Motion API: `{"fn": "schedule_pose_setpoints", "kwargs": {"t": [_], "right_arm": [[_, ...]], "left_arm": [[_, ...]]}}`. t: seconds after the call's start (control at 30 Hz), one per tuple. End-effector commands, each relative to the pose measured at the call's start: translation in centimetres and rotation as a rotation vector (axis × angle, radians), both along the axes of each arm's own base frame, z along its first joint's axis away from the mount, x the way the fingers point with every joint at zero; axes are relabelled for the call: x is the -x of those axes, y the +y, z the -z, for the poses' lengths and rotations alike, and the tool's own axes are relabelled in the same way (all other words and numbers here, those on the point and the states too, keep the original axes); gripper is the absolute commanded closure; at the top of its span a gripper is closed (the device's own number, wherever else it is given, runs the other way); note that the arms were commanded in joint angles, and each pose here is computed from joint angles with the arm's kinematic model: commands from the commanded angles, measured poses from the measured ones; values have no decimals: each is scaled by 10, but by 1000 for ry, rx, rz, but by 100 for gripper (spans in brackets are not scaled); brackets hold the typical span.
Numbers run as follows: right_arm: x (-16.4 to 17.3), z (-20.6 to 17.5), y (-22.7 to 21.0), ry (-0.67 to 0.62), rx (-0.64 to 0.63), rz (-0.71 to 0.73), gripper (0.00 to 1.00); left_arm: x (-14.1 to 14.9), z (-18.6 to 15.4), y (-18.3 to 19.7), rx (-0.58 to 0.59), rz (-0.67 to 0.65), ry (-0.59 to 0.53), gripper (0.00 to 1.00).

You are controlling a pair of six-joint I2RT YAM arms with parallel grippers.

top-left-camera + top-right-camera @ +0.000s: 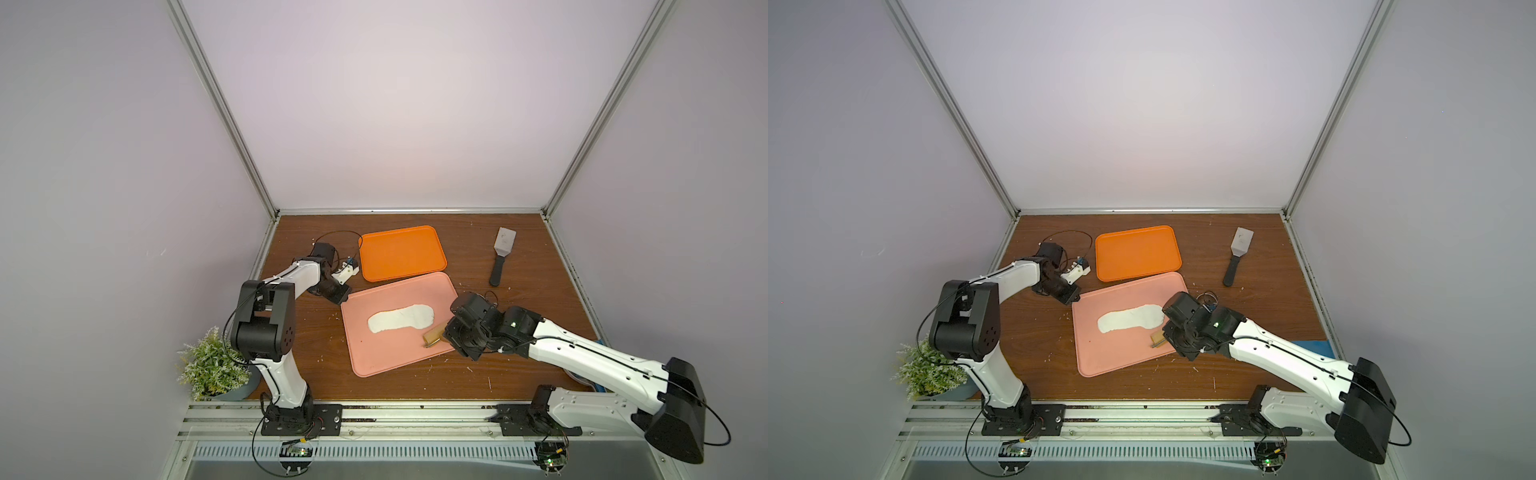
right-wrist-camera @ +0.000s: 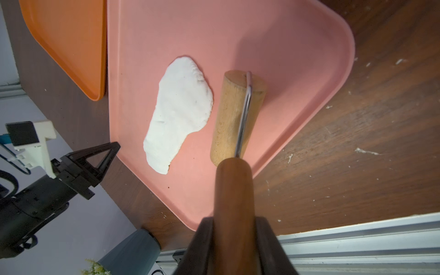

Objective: Roll out the dumpling wrappers from the dough
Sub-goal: Flatten out the dough on the work surface.

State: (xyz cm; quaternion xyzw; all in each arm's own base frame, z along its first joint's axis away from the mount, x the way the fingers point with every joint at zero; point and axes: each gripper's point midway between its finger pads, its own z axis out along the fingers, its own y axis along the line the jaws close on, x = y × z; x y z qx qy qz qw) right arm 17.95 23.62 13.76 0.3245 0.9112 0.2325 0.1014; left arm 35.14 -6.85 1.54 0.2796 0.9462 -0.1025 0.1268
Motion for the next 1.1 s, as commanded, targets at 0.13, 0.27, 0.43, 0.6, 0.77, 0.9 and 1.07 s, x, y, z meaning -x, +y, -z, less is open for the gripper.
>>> {"fn": "schedule_pose_setpoints", "kwargs": {"t": [0.13, 0.27, 0.43, 0.6, 0.77, 0.9, 1.07], "right_arm": [[-49, -67, 56, -215, -96, -93, 100], [-61, -69, 73, -220, -103, -90, 100], [-61, -31, 80, -135, -74, -70, 100], [-38, 22, 70, 7, -44, -57, 100], [10, 69, 22, 196, 74, -8, 100], [36, 82, -12, 261, 123, 32, 100], [51, 80, -36, 287, 168, 44, 100]], "left_arm": [[18, 64, 33, -148, -56, 94, 100], [19, 65, 33, -148, -54, 97, 100], [17, 65, 34, -158, -59, 92, 100], [17, 66, 37, -175, -67, 92, 100], [15, 66, 39, -183, -74, 86, 100], [14, 66, 42, -190, -81, 83, 100], [13, 66, 44, -196, -88, 80, 100]]}}
